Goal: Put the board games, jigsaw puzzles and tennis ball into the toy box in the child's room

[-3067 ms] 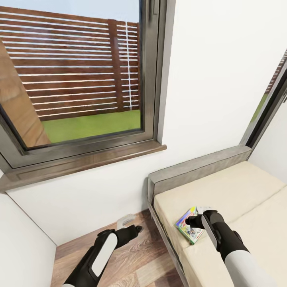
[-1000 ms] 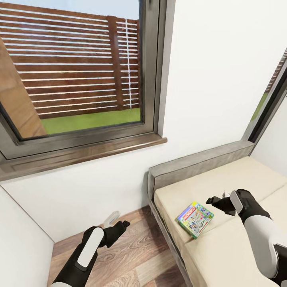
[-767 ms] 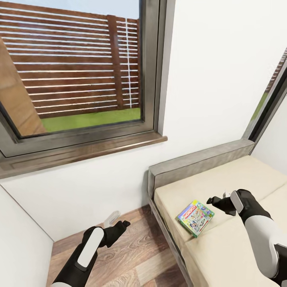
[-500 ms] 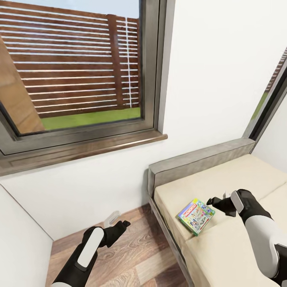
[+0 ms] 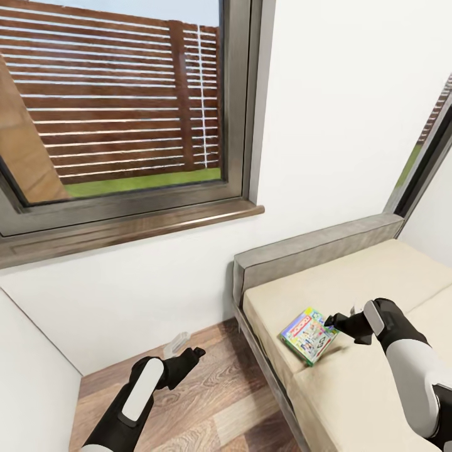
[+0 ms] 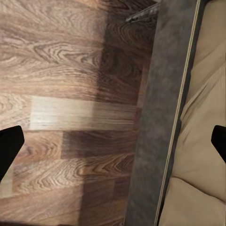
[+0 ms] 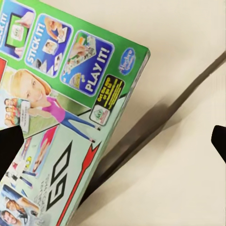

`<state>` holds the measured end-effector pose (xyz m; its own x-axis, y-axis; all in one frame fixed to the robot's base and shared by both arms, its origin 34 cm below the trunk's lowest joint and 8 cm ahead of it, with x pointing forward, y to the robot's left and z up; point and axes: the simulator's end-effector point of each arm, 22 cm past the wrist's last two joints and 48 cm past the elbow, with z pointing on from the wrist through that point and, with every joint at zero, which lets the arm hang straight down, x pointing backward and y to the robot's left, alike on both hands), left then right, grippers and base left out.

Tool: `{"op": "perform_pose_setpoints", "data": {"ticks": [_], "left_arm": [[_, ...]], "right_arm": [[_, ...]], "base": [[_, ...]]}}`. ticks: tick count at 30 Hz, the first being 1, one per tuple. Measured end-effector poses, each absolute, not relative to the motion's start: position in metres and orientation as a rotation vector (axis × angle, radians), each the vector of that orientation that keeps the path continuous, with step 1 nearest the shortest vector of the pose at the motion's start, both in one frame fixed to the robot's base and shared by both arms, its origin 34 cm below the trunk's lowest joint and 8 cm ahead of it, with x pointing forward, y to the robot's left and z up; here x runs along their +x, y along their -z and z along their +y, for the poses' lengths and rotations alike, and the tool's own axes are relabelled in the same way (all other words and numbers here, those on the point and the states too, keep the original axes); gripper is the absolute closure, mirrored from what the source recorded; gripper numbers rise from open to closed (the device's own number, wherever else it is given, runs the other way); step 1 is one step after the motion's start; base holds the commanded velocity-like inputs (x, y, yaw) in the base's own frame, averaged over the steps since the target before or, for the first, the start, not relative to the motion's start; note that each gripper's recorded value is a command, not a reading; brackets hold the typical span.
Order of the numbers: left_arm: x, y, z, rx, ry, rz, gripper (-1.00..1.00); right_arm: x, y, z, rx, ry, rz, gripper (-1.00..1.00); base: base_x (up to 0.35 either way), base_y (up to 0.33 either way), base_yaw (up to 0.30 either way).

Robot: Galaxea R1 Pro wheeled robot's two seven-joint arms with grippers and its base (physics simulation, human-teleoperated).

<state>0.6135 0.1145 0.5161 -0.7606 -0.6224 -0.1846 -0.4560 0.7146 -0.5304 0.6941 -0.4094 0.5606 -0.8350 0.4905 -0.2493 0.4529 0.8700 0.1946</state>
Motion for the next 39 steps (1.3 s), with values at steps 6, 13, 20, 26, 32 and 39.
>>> {"op": "perform_pose_setpoints", "data": {"ticks": [6,13,20,26,32,39], "left_arm": [[0.613,-0.516,0.114,-0.838,0.662,2.571,-1.00],[0.613,-0.516,0.114,-0.838,0.661,2.572,-1.00],[0.613,-0.516,0.114,-0.838,0.661,2.572,-1.00],[0.613,-0.516,0.114,-0.838,0.661,2.572,-1.00],[0.613,-0.516,0.114,-0.838,0.661,2.572,-1.00],[0.613,-0.516,0.114,-0.838,0.661,2.572,-1.00]], "right_arm": [[0.694,-0.561,-0.408,0.710,-0.191,2.753,-1.00],[0.699,-0.564,-0.399,0.693,-0.251,2.739,-1.00],[0.707,-0.569,-0.385,0.662,-0.349,2.712,-1.00],[0.710,-0.572,-0.381,0.651,-0.385,2.699,-1.00],[0.711,-0.573,-0.381,0.646,-0.400,2.690,-1.00],[0.712,-0.573,-0.380,0.645,-0.405,2.686,-1.00]], "base": [[0.000,0.000,0.000],[0.000,0.000,0.000],[0.000,0.000,0.000],[0.000,0.000,0.000],[0.000,0.000,0.000],[0.000,0.000,0.000]]}}
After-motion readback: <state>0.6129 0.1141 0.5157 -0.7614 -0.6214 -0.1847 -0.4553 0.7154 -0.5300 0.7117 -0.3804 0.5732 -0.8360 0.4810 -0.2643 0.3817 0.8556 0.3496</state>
